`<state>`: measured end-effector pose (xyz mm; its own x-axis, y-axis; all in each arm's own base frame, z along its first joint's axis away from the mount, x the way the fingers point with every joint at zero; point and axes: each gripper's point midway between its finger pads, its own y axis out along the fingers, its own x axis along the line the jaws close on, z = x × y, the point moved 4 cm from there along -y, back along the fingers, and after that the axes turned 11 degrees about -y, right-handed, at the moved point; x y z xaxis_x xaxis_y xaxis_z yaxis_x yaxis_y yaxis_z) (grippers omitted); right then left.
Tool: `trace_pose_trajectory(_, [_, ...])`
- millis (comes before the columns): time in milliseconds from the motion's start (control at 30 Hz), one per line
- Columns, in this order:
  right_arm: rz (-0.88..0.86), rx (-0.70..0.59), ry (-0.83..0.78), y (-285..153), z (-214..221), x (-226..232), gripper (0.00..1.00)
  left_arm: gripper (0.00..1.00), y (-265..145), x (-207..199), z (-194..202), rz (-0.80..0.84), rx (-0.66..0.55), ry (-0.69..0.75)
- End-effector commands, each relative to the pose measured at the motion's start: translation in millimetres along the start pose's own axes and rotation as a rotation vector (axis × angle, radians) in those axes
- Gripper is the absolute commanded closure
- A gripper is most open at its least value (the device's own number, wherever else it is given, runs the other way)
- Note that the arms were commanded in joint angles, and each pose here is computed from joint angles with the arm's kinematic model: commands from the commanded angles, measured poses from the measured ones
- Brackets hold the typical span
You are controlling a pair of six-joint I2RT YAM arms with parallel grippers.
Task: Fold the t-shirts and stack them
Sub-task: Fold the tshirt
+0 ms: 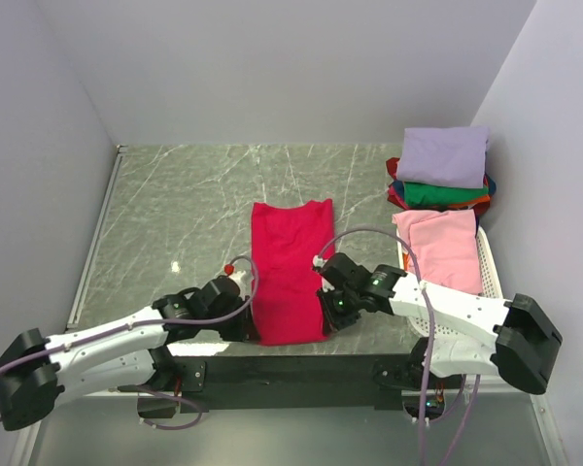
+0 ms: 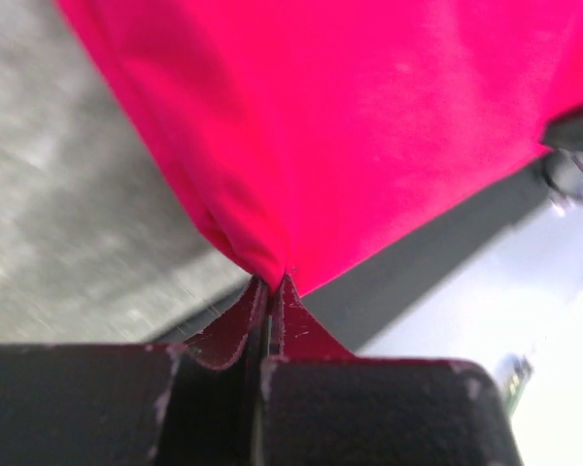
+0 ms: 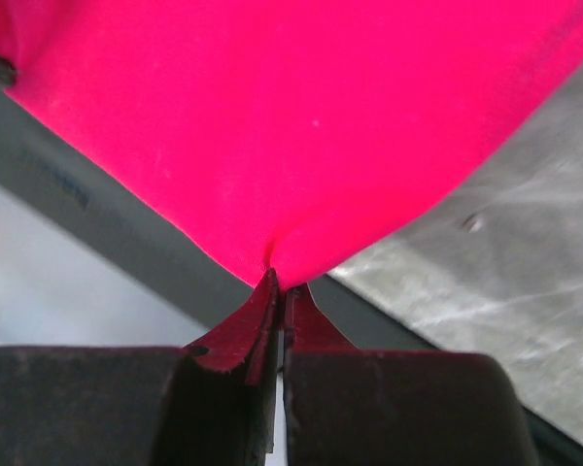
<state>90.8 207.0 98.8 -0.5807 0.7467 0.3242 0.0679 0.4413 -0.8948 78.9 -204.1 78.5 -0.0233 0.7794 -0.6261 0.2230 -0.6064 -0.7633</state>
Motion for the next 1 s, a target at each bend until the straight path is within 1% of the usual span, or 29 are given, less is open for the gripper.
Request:
trace_pose_trajectory(0, [-0.082,0.063,-0.049,-15,16,14,1.00,1.00,-25,-31,8,0.136,0.053,0.072])
trace_pose_trajectory(33, [-0.088,0.069,-0.061,-19,17,17,1.00,0.99,-29,-35,10,0.157,0.059,0.082])
trace_pose_trajectory(200, [-0.156,0.014,-0.101,-45,12,34,1.00,0.99,-53,-56,17,0.277,0.069,0.134])
trace_pose_trajectory(367, [-0.172,-0.058,-0.117,-73,7,41,1.00,0.99,-77,-75,14,0.352,0.018,0.172])
trace_pose_trajectory(500, [-0.138,-0.113,-0.127,-91,-2,42,1.00,0.99,-100,-95,1,0.407,-0.074,0.208])
trace_pose_trajectory(700, [-0.050,-0.210,-0.136,-115,-22,38,1.00,0.99,-115,-110,-22,0.396,-0.221,0.230])
trace_pose_trajectory(833, [0.035,-0.268,-0.123,-124,-39,26,1.00,0.99,-116,-114,-38,0.378,-0.318,0.213])
trace_pose_trajectory(967, [0.095,-0.304,-0.101,-121,-57,8,1.00,0.99,-104,-117,-53,0.357,-0.395,0.203])
